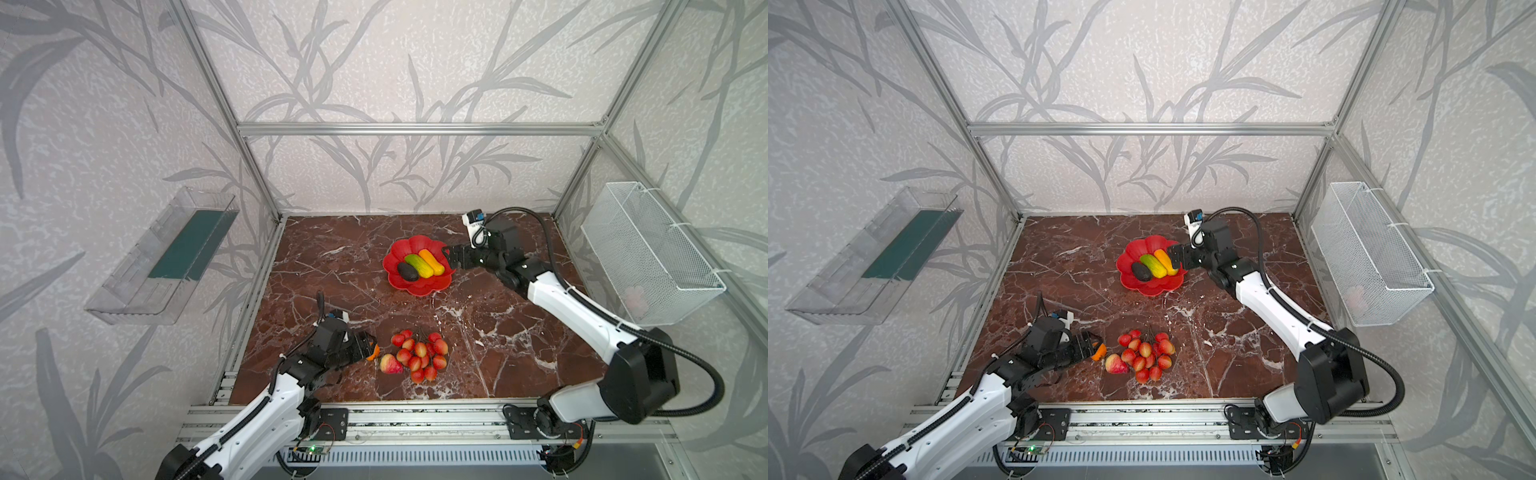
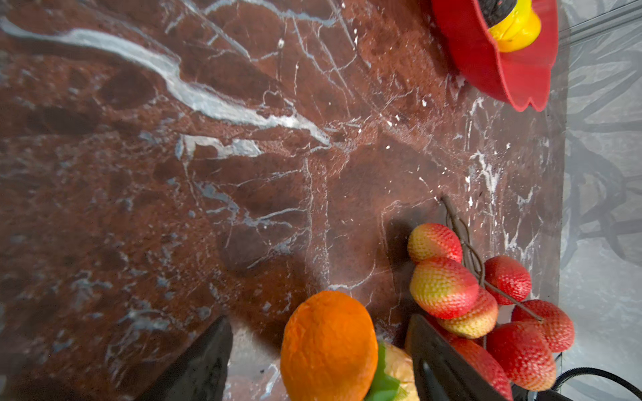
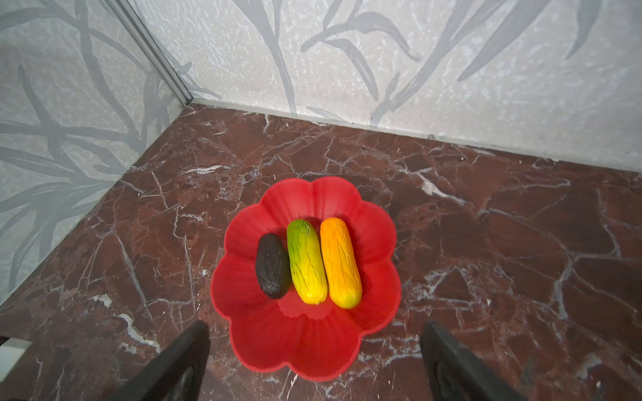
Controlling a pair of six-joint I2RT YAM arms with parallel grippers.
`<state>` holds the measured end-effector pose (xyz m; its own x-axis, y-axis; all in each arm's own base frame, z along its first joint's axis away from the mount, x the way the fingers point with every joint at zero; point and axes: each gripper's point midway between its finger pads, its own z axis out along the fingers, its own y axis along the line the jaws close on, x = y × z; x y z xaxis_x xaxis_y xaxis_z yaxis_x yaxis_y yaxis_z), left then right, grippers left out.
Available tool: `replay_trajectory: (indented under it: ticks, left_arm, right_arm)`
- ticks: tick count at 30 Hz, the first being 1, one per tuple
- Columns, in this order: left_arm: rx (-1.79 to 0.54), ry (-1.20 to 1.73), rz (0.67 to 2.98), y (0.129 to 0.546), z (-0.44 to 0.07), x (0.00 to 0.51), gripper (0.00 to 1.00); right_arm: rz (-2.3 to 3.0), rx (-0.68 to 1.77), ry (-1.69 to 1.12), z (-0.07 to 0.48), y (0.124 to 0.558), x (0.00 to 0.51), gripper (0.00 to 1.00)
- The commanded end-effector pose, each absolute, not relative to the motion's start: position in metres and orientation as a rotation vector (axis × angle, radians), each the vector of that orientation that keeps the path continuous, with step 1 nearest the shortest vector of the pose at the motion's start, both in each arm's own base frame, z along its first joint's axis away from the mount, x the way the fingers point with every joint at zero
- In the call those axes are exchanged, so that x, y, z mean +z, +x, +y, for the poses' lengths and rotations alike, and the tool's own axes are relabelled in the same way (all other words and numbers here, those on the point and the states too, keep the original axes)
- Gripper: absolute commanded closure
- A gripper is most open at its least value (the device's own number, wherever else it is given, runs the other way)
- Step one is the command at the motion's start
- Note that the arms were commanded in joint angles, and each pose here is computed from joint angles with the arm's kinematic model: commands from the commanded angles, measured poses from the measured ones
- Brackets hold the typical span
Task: Place and organize the fake fruits in the fruit bowl
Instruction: 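Grasp the orange with the left gripper while the right arm draws back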
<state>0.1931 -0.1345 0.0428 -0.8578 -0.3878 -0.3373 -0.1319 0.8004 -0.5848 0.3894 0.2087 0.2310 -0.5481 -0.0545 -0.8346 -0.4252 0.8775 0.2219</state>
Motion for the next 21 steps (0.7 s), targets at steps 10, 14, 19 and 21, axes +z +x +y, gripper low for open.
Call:
replay_trajectory:
  ticks: [10,14,19,21]
  left_arm:
    - [-0.763,-0.37,2.507,0.21,-0.144,0.048,0.59]
    - [-0.741,-0.331,2.486,0.218,-0.145,0.064,0.63]
    - [-0.678,-0.203,2.393,0.25,-0.153,0.11,0.63]
    - [-0.656,-0.123,2.382,0.269,-0.164,0.13,0.63]
  right_arm:
    - [2.134,0.479,-0.232,0.162,0.313,0.219,0.04]
    - [2.149,0.466,-0.222,0.154,0.301,0.211,0.04]
    - [2.172,0.476,-0.227,0.149,0.287,0.202,0.04]
    - [2.195,0.48,-0.231,0.148,0.281,0.195,0.04]
